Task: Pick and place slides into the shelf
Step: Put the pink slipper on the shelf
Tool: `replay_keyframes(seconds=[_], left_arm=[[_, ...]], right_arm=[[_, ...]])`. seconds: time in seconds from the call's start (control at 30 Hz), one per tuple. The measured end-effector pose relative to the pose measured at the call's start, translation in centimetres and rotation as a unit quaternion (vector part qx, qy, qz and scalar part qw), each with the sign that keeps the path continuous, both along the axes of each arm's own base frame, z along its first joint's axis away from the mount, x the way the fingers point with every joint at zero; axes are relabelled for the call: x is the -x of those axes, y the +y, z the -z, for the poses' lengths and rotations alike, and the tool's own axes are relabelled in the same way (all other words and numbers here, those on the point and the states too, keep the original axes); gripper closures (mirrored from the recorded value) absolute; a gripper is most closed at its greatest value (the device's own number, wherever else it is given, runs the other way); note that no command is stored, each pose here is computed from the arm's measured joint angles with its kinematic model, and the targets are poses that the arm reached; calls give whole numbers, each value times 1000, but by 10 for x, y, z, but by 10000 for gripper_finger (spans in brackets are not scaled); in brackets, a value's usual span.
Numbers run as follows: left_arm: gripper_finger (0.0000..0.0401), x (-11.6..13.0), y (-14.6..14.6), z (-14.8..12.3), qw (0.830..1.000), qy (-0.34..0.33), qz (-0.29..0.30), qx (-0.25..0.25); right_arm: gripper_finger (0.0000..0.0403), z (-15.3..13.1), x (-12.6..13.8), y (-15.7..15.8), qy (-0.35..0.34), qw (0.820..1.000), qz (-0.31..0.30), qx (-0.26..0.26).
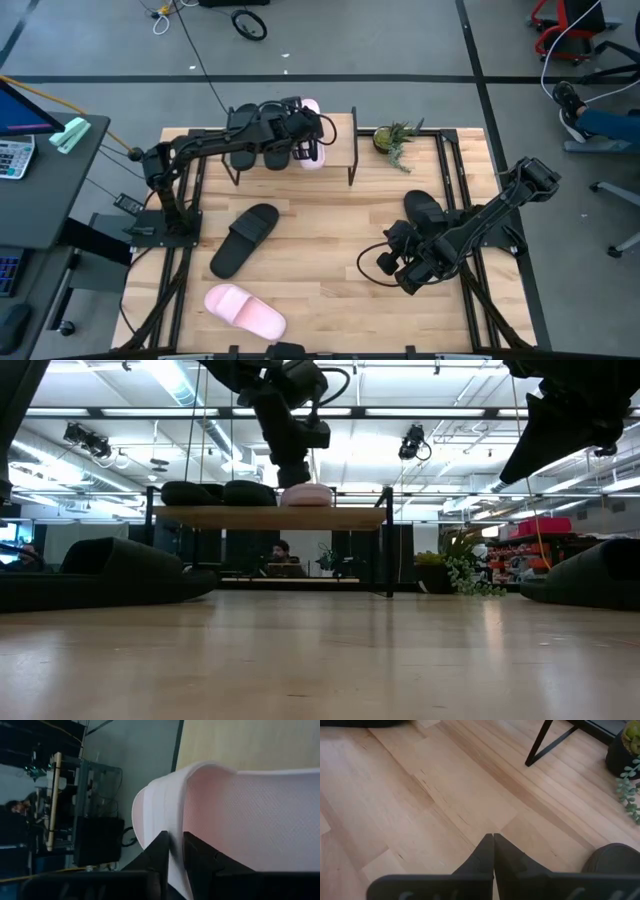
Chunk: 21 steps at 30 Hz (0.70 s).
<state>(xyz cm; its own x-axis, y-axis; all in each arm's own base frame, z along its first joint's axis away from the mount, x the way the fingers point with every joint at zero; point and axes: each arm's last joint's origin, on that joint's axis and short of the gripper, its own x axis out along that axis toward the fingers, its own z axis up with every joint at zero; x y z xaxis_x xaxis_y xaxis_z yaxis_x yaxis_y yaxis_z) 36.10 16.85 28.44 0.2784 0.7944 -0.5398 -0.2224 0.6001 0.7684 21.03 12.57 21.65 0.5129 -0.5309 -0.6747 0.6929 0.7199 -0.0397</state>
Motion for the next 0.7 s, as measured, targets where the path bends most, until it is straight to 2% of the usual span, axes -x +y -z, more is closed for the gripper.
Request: replay_keyframes(seconds=[0.17, 0.37, 0.53, 0.7], left_arm=[[316, 0, -5, 1, 1000, 19, -2, -7], [294, -6, -26, -1, 996, 41, -34, -65], [277, -14, -58, -4, 990, 45, -54, -120], [269, -21, -113, -2, 994, -9, -29, -106]], right_arm=[[398, 0, 0, 0, 0, 1000, 0, 0], [398, 0, 0, 0, 0, 1000, 0, 0], [398, 0, 0, 0, 0, 1000, 0, 0], [398, 0, 0, 0, 0, 1000, 0, 0]])
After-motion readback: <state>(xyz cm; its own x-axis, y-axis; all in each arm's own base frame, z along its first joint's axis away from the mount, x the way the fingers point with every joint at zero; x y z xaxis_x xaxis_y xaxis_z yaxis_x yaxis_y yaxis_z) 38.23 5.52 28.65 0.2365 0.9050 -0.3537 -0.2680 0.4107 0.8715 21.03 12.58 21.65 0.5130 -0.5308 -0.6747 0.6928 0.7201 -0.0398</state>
